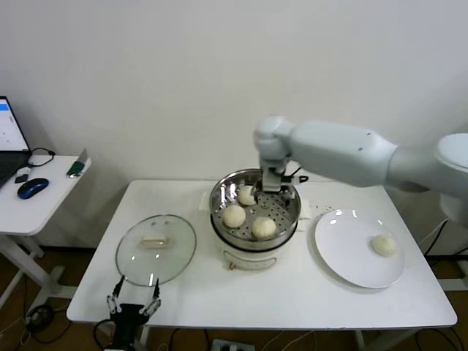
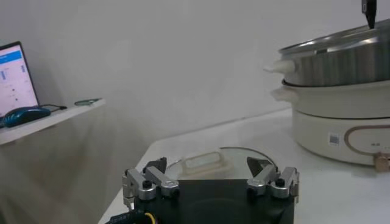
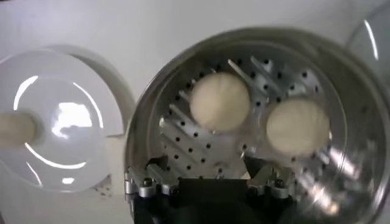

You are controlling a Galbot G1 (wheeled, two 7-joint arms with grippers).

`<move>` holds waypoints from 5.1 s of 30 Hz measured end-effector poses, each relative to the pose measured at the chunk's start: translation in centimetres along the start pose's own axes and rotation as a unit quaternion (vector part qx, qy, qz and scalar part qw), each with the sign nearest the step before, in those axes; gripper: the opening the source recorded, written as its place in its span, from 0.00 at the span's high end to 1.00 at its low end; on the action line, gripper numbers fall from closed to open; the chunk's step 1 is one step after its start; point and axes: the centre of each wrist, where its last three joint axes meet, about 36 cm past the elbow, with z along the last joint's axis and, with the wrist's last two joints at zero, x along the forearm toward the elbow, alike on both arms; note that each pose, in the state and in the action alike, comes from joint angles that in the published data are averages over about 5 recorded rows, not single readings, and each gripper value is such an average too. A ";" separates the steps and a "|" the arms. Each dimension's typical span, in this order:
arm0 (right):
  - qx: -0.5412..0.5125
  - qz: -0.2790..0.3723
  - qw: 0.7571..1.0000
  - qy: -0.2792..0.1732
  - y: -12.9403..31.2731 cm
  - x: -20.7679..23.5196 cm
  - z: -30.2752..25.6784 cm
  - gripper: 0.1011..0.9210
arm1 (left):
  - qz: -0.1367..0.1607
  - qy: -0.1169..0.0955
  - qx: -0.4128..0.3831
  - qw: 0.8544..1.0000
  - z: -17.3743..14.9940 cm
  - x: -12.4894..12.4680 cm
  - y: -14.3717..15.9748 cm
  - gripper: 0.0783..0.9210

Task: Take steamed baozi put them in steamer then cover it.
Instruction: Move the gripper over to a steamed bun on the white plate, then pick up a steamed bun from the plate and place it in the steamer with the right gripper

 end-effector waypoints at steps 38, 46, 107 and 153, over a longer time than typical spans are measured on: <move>-0.585 -0.017 0.811 -0.010 37.1 -13.2 7.1 0.12 | -0.002 0.008 -0.011 1.000 0.2 0.2 0.0 0.12; -0.593 -0.034 0.804 -0.006 38.6 -16.3 7.0 0.12 | -0.004 0.012 -0.016 1.000 0.4 0.4 0.1 0.12; -0.577 0.079 0.812 -0.040 21.5 0.0 15.2 0.31 | 0.021 -0.003 -0.006 1.000 -1.2 0.4 -1.8 0.12; -0.514 -0.009 0.854 -0.079 2.6 -8.5 5.3 0.29 | 0.047 -0.017 -0.001 0.999 -1.9 -0.6 -2.4 0.12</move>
